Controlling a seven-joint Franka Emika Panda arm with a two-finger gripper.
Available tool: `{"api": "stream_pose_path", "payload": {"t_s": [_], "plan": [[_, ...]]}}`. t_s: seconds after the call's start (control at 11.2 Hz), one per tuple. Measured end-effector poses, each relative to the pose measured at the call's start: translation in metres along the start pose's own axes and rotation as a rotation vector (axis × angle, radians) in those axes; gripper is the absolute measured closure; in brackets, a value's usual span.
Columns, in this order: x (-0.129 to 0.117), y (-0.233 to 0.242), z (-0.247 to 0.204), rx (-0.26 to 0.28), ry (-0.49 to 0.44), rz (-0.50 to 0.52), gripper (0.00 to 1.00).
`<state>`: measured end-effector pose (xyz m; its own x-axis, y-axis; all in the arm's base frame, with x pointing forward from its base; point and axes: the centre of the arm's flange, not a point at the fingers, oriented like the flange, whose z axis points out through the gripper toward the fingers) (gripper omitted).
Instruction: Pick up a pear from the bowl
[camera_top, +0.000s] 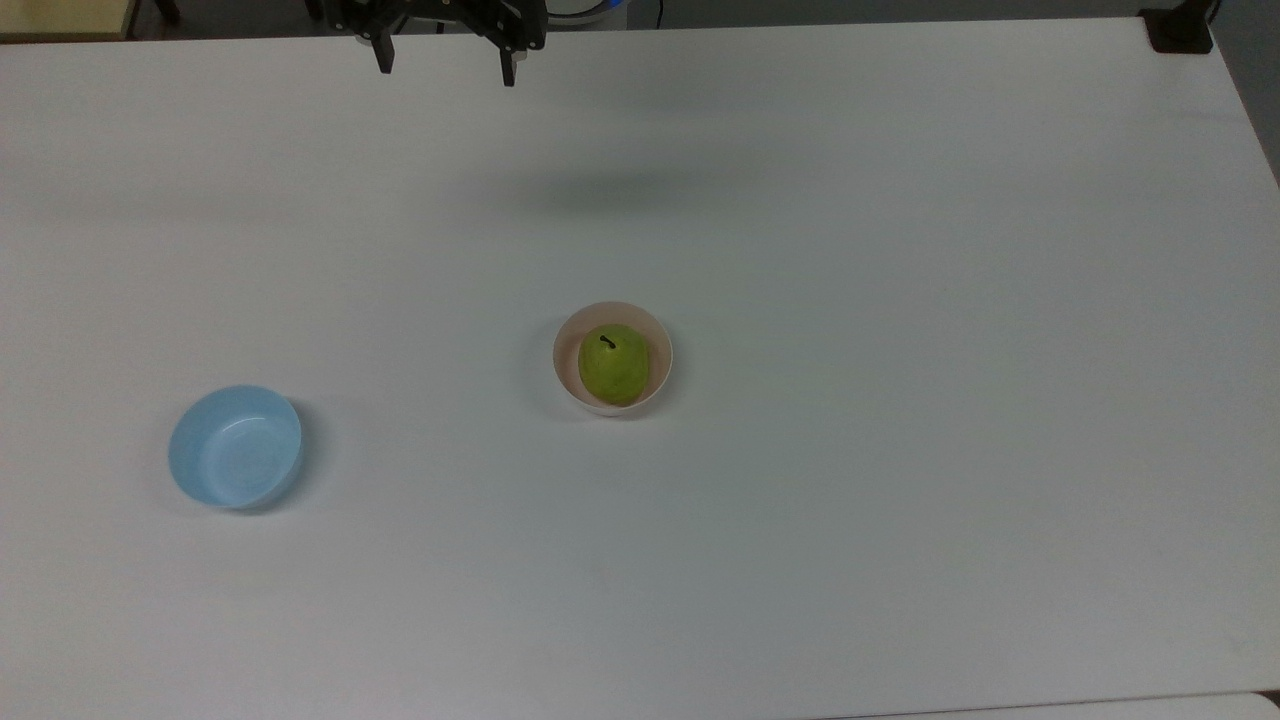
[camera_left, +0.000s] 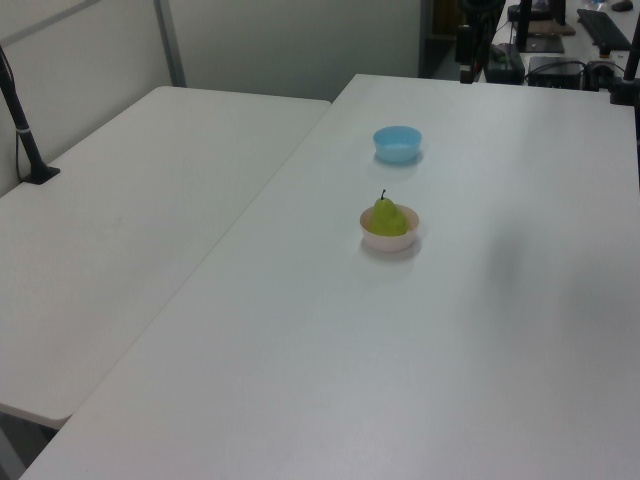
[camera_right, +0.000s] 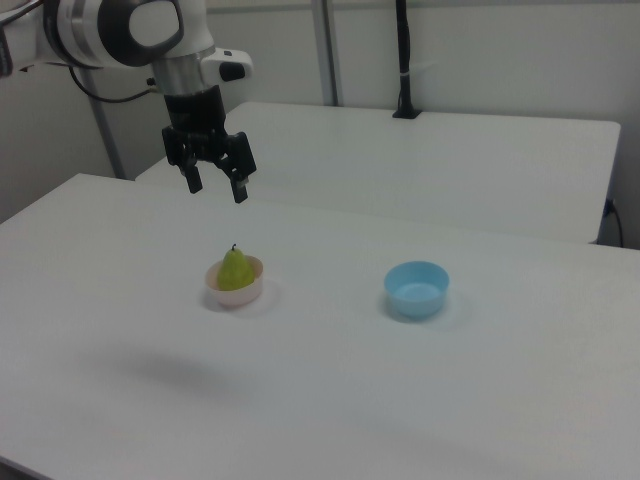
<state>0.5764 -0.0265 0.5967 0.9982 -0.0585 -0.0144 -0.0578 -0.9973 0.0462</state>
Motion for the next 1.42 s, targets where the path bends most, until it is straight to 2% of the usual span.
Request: {"api": "stream_pose_path", "payload": {"t_s": [0.98, 1.42], "plan": [[0.002, 0.001, 0.000, 0.001, 0.012, 0.001, 0.00], [0.027, -0.039, 0.035, 0.004, 0.030, -0.065, 0.00]]}}
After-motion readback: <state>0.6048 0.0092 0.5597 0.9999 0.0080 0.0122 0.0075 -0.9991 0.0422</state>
